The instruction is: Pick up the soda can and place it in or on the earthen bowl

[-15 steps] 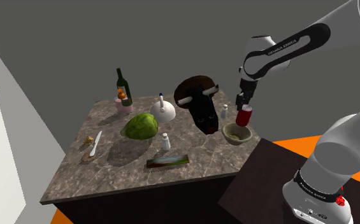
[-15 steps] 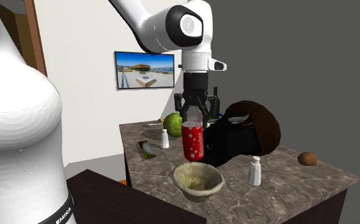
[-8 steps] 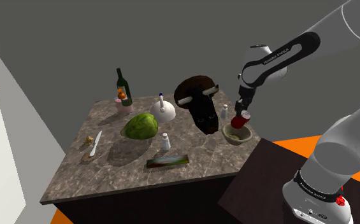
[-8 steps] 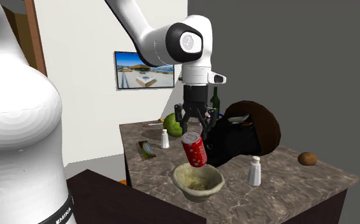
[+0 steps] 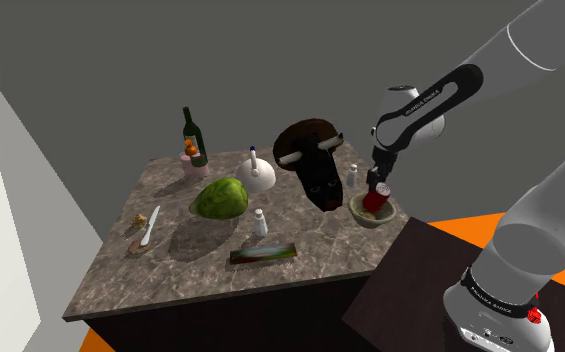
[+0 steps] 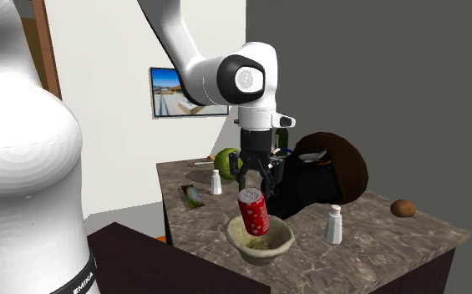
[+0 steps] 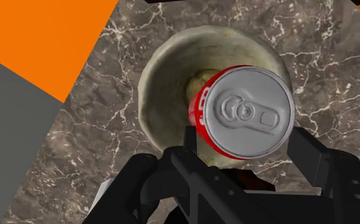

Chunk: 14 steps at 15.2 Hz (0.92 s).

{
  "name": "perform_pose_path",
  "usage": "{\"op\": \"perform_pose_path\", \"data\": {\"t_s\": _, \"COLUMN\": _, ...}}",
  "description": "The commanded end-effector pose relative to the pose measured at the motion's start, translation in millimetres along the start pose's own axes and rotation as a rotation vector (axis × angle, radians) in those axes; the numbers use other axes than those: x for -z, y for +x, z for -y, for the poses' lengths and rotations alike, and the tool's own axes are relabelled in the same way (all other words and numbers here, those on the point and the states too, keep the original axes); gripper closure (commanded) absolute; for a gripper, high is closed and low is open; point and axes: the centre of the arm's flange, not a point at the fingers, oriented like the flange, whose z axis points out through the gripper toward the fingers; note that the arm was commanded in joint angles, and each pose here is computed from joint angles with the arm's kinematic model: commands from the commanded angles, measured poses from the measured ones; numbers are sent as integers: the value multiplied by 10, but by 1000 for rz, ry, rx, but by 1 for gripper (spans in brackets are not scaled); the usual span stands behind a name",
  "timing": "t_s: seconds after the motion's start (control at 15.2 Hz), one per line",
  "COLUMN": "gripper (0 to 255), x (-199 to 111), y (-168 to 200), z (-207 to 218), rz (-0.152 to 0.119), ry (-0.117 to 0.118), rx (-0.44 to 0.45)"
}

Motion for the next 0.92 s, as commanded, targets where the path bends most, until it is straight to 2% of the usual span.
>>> {"op": "perform_pose_path", "data": {"t_s": 0.0, "gripper": 255, "x": -35, "y": 1, "z": -2, "rz": -1, "ry": 0, "rx": 0}}
{"op": "perform_pose_path", "data": {"t_s": 0.4, "gripper": 255, "x": -35, "y": 2, "z": -2, "rz": -1, "ry": 0, "rx": 0}}
{"op": "perform_pose_path", "data": {"t_s": 0.46, "gripper": 0, "x": -35, "y": 2, "z": -2, "rz": -1, "ry": 0, "rx": 0}}
{"op": "perform_pose_path", "data": {"t_s": 0.79, "gripper": 0, "x": -36, "y": 2, "z": -2, "rz": -1, "ry": 0, "rx": 0}}
{"op": "perform_pose_path", "data": {"t_s": 0.86, "gripper": 0, "x": 97, "y": 1, "z": -2, "rz": -1, "ry": 0, "rx": 0}}
